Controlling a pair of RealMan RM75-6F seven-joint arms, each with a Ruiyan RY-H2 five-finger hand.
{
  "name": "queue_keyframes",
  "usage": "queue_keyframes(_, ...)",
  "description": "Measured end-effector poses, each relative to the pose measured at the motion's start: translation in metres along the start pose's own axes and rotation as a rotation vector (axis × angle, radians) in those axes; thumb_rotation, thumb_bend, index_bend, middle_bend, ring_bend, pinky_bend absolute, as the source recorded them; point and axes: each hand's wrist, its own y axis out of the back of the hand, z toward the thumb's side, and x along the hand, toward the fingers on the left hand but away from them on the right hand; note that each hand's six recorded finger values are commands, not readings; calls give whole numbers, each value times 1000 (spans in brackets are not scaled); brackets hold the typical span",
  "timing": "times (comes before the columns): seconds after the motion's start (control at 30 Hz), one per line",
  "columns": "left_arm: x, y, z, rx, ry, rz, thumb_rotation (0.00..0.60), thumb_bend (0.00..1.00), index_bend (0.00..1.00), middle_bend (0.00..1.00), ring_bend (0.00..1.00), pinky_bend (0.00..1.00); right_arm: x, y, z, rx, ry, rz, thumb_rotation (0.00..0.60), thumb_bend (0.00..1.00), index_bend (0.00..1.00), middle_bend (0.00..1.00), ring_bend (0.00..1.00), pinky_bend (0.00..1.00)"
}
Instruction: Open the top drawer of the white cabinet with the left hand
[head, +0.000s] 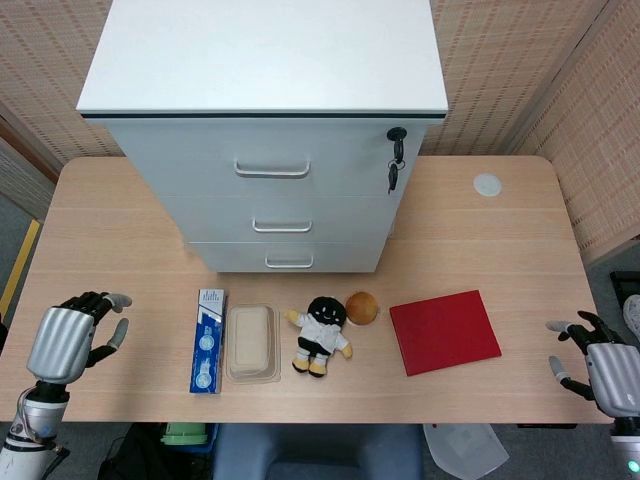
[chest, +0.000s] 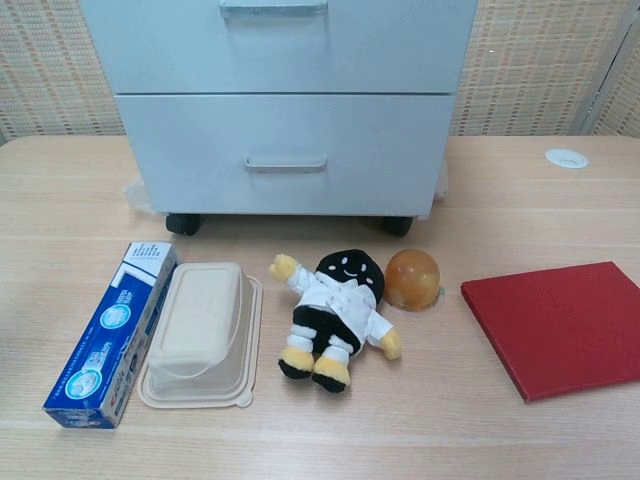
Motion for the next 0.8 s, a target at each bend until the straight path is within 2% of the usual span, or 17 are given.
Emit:
queue_keyframes(0.23,47,26,26,-43,-99,185,600,409,455,780,708,941,-3,-4,3,1,7,13,600,322,318,421,347,333)
queue_keyframes(0.33,66,36,37,-50,-139,249,600,370,469,854,782,992,-3,-5,2,2,4,16,600,322,318,421,347,333)
queue_keyframes(0.5,92,47,54,-78,-174,330,600,234,482,932,854,1000,-3,-7,3,1,6,22,600,322,318,421,347,334)
queue_keyframes(0.63,107,52,67,-98,-193,375,600,229,485,992,917,1000,-4,-7,4,2,8,22,600,322,318,421,347,333)
queue_keyframes(0.8,122,61,81,-117,-214,429,600,229,482,1000,949,1000,-4,-8,5,3,7,26,600,322,318,421,347,333)
